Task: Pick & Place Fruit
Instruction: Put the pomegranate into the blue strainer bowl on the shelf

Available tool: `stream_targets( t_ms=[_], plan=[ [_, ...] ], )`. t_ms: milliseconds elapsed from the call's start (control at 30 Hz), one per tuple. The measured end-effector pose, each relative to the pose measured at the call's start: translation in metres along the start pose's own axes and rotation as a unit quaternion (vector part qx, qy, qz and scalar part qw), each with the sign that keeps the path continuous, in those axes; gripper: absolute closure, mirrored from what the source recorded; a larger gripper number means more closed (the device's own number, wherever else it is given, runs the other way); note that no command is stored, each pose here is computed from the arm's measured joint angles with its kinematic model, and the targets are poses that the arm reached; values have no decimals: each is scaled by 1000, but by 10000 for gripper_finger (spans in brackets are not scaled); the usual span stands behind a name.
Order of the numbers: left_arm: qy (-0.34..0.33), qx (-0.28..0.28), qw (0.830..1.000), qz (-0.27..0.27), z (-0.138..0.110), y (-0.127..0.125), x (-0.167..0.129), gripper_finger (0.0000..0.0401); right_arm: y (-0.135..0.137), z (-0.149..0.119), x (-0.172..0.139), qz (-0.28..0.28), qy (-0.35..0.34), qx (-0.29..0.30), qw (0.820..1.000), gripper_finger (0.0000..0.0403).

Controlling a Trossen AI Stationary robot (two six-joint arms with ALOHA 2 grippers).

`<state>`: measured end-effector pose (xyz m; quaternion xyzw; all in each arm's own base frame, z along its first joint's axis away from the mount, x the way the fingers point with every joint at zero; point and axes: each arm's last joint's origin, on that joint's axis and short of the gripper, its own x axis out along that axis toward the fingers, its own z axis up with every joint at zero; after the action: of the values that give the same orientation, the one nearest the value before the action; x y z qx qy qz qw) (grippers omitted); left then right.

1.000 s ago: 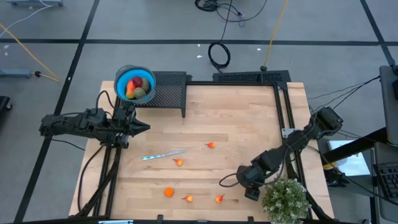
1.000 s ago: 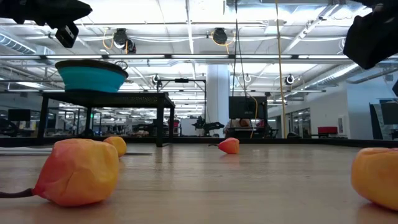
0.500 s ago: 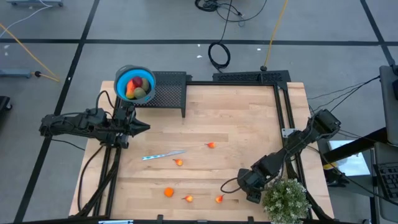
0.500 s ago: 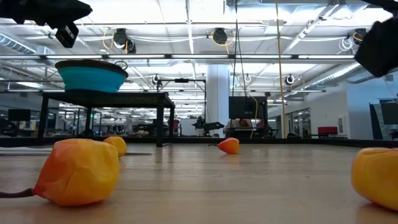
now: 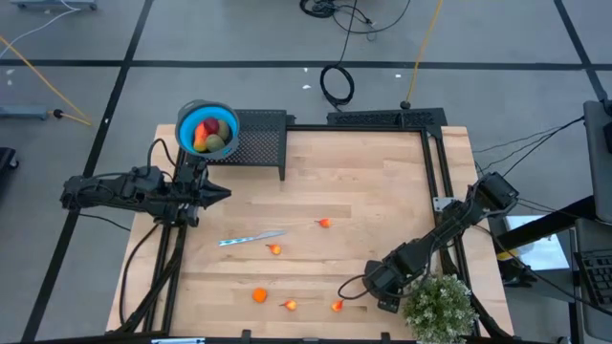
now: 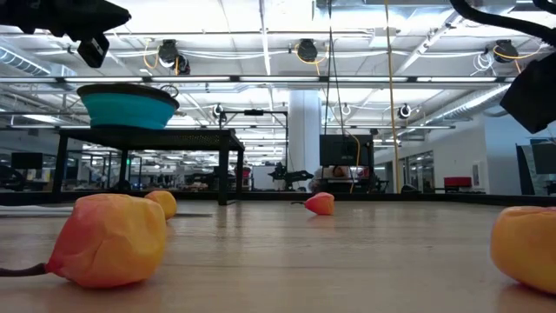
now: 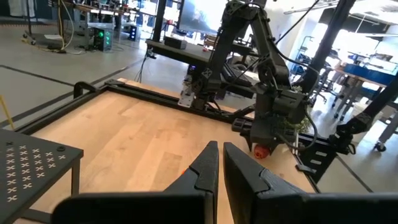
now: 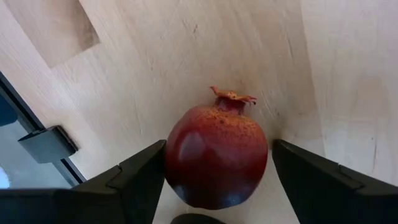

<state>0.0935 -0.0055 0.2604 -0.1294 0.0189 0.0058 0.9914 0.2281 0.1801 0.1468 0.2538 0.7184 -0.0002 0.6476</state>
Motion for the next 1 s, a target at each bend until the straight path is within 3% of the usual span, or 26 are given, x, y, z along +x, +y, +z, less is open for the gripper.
stream_targets(
  t_ms=[467, 667, 867, 1000],
  plan=[
    [0, -1, 1000, 0, 0, 0, 0, 380, 1, 3, -2, 14, -9, -4, 1000, 216],
    [0, -1, 1000, 0, 0, 0, 0, 380, -2, 7, -21, 37, -30, -13, 999, 219],
    [0, -2, 1000, 1, 0, 0, 0, 380, -10, 18, -56, 74, -99, -38, 992, 221],
    [0, -2, 1000, 1, 0, 0, 0, 380, -14, 27, -86, 111, -190, -78, 972, 222]
  ],
)
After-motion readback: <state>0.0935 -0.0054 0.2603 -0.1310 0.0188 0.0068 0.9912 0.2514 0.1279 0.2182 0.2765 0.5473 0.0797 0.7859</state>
